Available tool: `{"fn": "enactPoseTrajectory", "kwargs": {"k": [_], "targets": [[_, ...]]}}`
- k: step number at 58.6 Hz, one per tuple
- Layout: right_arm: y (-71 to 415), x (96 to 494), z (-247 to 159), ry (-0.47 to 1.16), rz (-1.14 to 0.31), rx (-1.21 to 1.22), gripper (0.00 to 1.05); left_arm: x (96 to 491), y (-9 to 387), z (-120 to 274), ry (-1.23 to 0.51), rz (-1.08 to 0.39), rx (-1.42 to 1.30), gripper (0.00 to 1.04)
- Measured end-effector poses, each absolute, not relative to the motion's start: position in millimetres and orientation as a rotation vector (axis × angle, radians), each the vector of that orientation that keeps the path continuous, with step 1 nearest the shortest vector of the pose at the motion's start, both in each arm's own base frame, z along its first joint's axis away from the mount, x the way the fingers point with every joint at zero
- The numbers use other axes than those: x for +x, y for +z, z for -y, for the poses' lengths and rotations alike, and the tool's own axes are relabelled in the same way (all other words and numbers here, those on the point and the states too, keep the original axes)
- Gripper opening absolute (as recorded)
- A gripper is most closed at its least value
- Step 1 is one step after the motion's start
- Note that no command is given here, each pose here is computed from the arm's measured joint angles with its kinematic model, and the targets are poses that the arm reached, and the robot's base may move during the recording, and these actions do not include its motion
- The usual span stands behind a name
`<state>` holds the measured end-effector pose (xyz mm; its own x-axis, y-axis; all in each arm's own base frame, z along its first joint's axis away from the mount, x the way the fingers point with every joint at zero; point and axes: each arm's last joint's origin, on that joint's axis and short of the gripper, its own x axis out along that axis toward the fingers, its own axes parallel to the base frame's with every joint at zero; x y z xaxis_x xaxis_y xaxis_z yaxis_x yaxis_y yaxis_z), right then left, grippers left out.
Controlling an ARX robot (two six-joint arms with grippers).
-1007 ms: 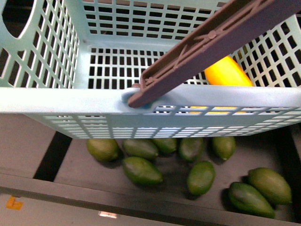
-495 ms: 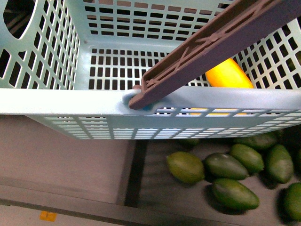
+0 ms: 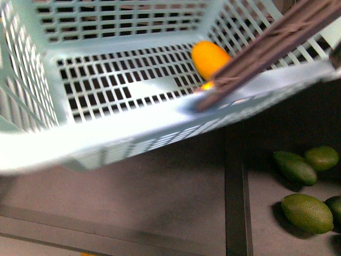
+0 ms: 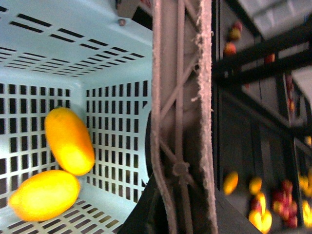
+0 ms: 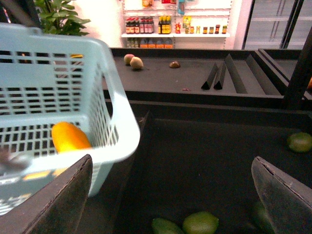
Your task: Pick lemon and mango into basket
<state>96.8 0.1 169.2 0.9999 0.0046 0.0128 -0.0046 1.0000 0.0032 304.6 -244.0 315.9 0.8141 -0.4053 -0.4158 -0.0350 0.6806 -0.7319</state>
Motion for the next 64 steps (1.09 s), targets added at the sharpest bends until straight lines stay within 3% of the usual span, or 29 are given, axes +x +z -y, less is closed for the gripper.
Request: {"fn": "enactPoseTrajectory", "kwargs": {"k": [3, 9, 28, 45, 64], "targets": [[169, 97, 0, 0.003, 0.013, 0.003, 0.96, 311, 310, 239, 0.005, -0.437, -0.963, 0.05], [169, 97, 0, 0.000, 0.013, 0.003, 0.96, 329, 306, 223, 0.117, -0.363, -1.105, 0.05], [169, 97, 0, 0.000, 0.013, 0.003, 0.96, 394, 223, 214, 0.309, -0.445, -1.242, 0.05], [169, 97, 0, 0.000, 0.013, 0.003, 0.96, 456, 198, 216, 0.417, -0.385, -1.340, 0.05], [169, 97, 0, 0.000, 0.013, 0.003, 0.96, 466, 162, 217, 0.477, -0.428, -1.335, 0.05]]}}
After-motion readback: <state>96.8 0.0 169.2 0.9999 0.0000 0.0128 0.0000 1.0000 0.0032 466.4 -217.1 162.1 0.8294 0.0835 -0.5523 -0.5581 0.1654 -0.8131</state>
